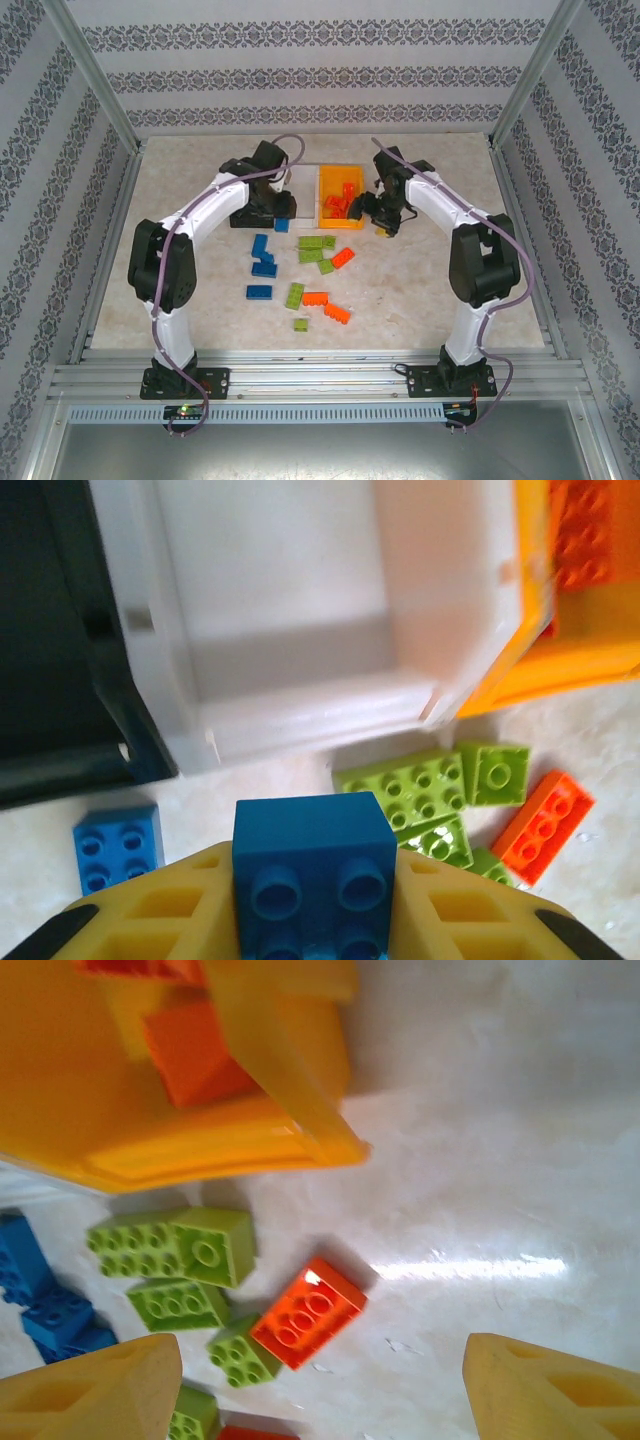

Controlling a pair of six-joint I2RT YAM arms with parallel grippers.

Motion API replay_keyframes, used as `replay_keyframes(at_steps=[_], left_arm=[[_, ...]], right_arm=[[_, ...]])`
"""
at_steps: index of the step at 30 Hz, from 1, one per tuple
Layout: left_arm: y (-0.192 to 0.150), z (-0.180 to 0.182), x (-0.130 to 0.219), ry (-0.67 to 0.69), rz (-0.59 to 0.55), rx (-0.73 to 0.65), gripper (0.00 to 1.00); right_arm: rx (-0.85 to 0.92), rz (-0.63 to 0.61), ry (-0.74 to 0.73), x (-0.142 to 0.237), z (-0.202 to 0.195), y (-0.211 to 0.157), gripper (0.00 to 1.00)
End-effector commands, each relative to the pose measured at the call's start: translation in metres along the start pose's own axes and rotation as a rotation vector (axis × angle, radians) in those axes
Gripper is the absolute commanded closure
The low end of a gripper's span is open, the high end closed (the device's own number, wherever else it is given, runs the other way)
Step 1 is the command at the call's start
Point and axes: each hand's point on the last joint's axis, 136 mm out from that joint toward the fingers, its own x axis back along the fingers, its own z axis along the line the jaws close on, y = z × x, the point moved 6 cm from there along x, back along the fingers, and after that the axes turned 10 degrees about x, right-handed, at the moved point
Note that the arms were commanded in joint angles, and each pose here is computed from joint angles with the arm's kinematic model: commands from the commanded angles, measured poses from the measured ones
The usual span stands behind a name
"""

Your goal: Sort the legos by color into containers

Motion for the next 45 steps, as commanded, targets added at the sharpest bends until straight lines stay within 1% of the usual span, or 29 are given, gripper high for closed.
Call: replay_keyframes(at_steps=[1,5,8,15,20,21,22,24,27,32,36,40,45], left_arm=[[0.022,-0.002,0.002,-0.008,-0.020,-0.003,0.65],[0.046,-0.007,-0.016,-0.022,-0.017,0.001,0.65],[0.059,-0.010,-0.034,-0.016,-0.004,-0.007,0.65],[0.069,-0.007,-0.068,-0.008,0.033,0.009,0.64],[0.067,-0.005,-0.077,-0.006,0.051,0.018,0.63],[0.066,-0.005,-0.079,-0.007,0.056,0.020,0.60],[0.066,-0.005,-0.078,-0.008,0.058,0.024,0.54],[0.066,-0.006,-0.077,-0.010,0.058,0.026,0.47],[0.067,-0.007,-0.070,-0.011,0.045,0.026,0.41],[0.067,-0.009,-0.049,-0.016,0.020,0.009,0.40],[0.060,-0.005,-0.027,-0.005,0.013,-0.004,0.39],[0.044,0.002,-0.006,0.002,0.000,-0.007,0.38],[0.016,0.018,0.006,0.019,0.007,0.018,0.38]], right_arm=[[0.045,-0.021,-0.009,0.015,-0.001,-0.019,0.25],[0.084,-0.006,-0.028,0.017,-0.004,-0.047,0.24],[0.178,0.043,-0.001,0.010,0.006,-0.073,0.24],[0.655,0.167,-0.106,-0.006,0.030,-0.135,0.24],[0.793,0.235,-0.116,-0.025,0.036,-0.158,0.25],[0.813,0.248,-0.118,-0.029,0.038,-0.161,0.25],[0.830,0.264,-0.121,-0.033,0.039,-0.165,0.25],[0.853,0.291,-0.129,-0.041,0.040,-0.170,0.25],[0.869,0.309,-0.118,-0.050,0.043,-0.175,0.25],[0.873,0.334,-0.095,-0.059,0.043,-0.178,0.25],[0.882,0.373,-0.076,-0.065,0.042,-0.185,0.26],[0.918,0.427,-0.082,-0.075,0.040,-0.196,0.28],[0.947,0.458,-0.126,-0.089,0.036,-0.202,0.30]])
